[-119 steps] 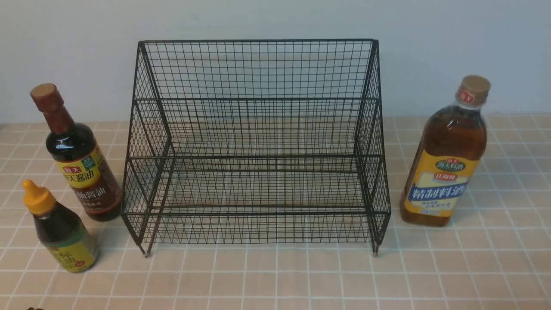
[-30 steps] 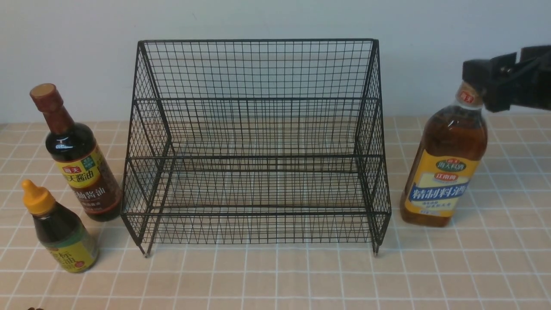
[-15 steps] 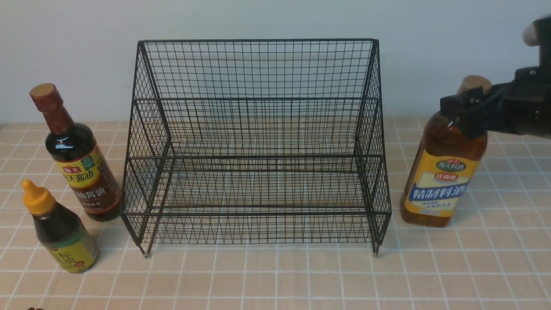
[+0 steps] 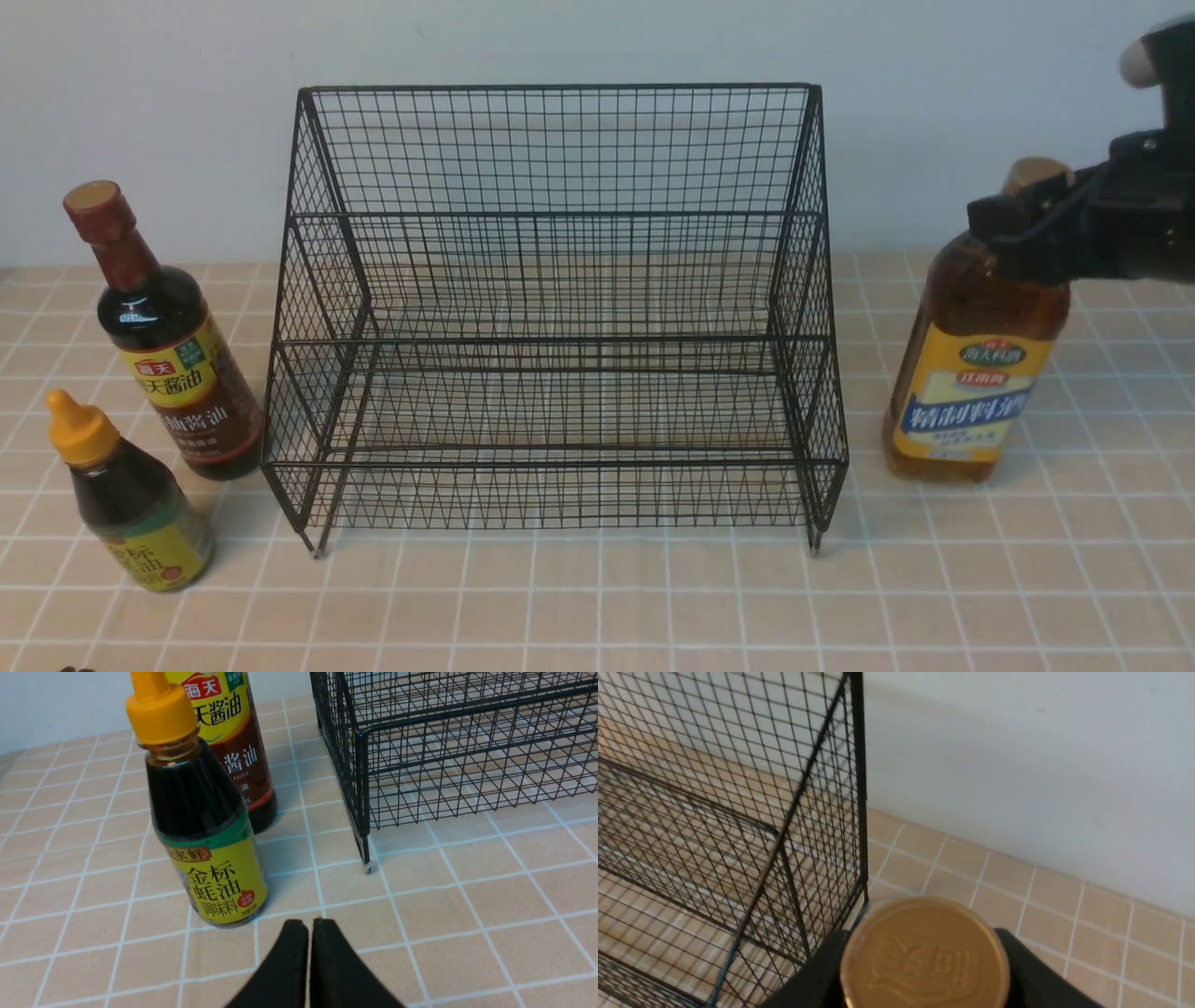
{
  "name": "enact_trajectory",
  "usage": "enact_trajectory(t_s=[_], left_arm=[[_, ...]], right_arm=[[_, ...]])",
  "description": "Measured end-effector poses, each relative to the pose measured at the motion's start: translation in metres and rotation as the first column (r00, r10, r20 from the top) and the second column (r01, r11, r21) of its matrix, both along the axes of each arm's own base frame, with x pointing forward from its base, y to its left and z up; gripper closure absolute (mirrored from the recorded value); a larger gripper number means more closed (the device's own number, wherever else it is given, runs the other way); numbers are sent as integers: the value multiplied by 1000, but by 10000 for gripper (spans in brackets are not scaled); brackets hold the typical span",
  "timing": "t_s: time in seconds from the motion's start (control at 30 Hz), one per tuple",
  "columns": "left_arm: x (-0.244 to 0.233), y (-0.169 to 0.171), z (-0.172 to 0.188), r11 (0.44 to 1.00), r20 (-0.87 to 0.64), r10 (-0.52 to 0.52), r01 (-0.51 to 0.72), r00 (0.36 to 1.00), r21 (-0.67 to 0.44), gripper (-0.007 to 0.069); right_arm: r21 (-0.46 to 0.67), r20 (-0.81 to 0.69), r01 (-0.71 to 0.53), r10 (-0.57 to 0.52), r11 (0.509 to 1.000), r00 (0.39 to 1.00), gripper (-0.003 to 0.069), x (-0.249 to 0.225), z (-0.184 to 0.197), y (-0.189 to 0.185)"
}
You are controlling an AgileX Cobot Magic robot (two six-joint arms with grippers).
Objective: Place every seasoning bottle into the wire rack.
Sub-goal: Use the right arm to put the condiment bottle back on the shelf
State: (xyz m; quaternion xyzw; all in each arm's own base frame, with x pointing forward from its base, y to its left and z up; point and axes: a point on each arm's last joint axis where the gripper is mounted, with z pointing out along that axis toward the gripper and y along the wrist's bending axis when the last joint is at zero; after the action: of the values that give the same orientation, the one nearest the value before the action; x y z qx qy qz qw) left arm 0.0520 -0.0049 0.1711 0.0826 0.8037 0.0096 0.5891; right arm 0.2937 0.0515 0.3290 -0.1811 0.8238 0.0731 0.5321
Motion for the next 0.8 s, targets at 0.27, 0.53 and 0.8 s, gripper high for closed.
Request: enact_trajectory(t_s=[0.27, 0.53, 0.8], left_arm=[[0, 0, 0, 1000, 0, 0, 0, 1000, 0, 632], [0, 0, 0, 1000, 0, 0, 0, 1000, 0, 632], [0, 0, 0, 1000, 0, 0, 0, 1000, 0, 632]], right_arm=[[37, 309, -92, 76, 995, 948, 331, -37, 120, 4], [149, 382, -186, 117, 971, 917, 331, -55, 172, 10], [258, 359, -258, 155, 931, 920, 331, -52, 176, 17]])
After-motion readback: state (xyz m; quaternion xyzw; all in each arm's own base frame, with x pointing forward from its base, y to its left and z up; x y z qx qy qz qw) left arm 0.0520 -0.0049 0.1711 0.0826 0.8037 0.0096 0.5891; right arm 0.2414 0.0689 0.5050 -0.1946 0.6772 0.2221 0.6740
